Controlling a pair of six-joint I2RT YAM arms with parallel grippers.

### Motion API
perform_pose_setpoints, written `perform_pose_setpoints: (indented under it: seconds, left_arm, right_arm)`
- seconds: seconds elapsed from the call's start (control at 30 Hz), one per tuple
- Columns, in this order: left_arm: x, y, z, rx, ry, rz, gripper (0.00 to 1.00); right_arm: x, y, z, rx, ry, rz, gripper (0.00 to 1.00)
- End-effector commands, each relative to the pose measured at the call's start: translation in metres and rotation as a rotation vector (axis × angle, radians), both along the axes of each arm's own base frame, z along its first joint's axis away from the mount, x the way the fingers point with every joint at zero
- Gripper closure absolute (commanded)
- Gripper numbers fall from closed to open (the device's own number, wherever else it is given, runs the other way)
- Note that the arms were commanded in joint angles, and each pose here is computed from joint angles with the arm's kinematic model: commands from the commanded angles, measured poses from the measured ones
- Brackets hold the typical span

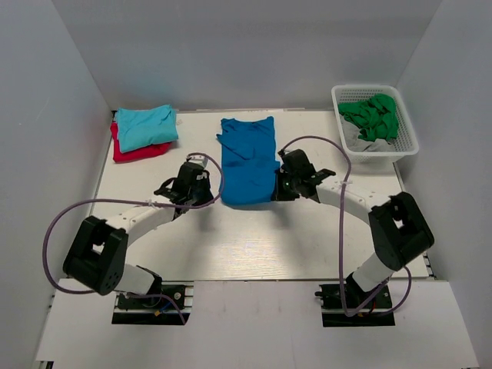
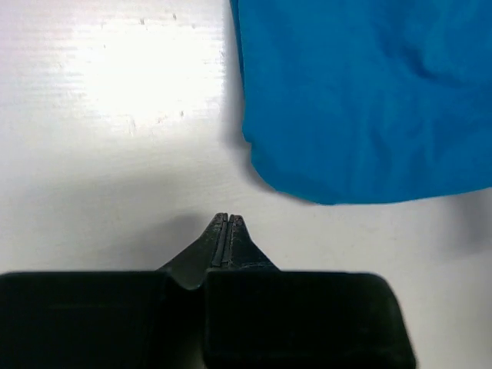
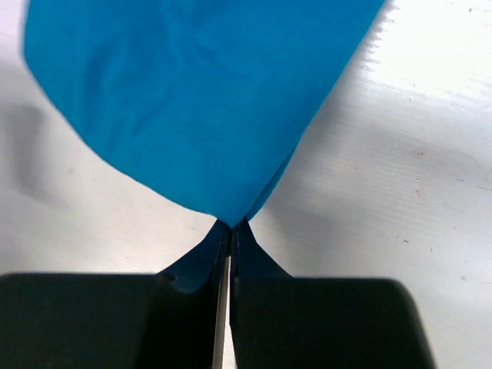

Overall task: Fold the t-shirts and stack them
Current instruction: Grab one side of the 2/3 rectangular tshirt with both arms

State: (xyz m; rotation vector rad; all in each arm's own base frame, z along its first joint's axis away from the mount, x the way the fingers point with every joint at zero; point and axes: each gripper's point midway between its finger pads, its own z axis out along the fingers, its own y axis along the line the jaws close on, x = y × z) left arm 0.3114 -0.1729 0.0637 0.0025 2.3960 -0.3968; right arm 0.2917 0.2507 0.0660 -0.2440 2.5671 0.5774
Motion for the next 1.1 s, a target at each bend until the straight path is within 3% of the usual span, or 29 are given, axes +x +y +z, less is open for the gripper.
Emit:
perform_pose_setpoints:
  seconds: [0.0,0.13,0.23,0.33,0.73,0.9,1.07]
  left_arm:
    - [-0.026,0.002,-0.006,-0.032,0.072,0.002,1.0]
    - [-0.041,-0.025,-0.02,-0.116,0.14,-0.103,0.99]
    - [-0.043,-0.051,-0.023,-0.152,0.132,-0.215,0.8]
    - [-0.039,-0.058,-0.038,-0.096,0.134,-0.221,0.71]
    - [-0.011,-0.006,-0.07,0.275,0.136,-0.008,0.68]
    - [-0.004,-0.002,-0.071,0.305,0.128,0.025,0.6]
    - [-0.001,-0.03,-0.062,0.19,0.061,-0.107,0.58]
  right_arm:
    - [-0.01,-0.004,0.01,0.011,-0.012,0.031,1.0]
    - [-0.024,-0.004,-0.007,0.02,0.051,0.055,1.0]
    - [-0.026,-0.005,-0.013,0.013,0.072,0.046,1.0]
    - [-0.021,-0.011,-0.012,-0.009,0.063,0.009,1.0]
    - [-0.018,-0.017,-0.012,-0.021,0.075,-0.005,1.0]
    - [-0.017,-0.019,-0.011,-0.027,0.075,0.0,1.0]
    - [-0.017,-0.019,-0.015,-0.035,0.09,0.01,1.0]
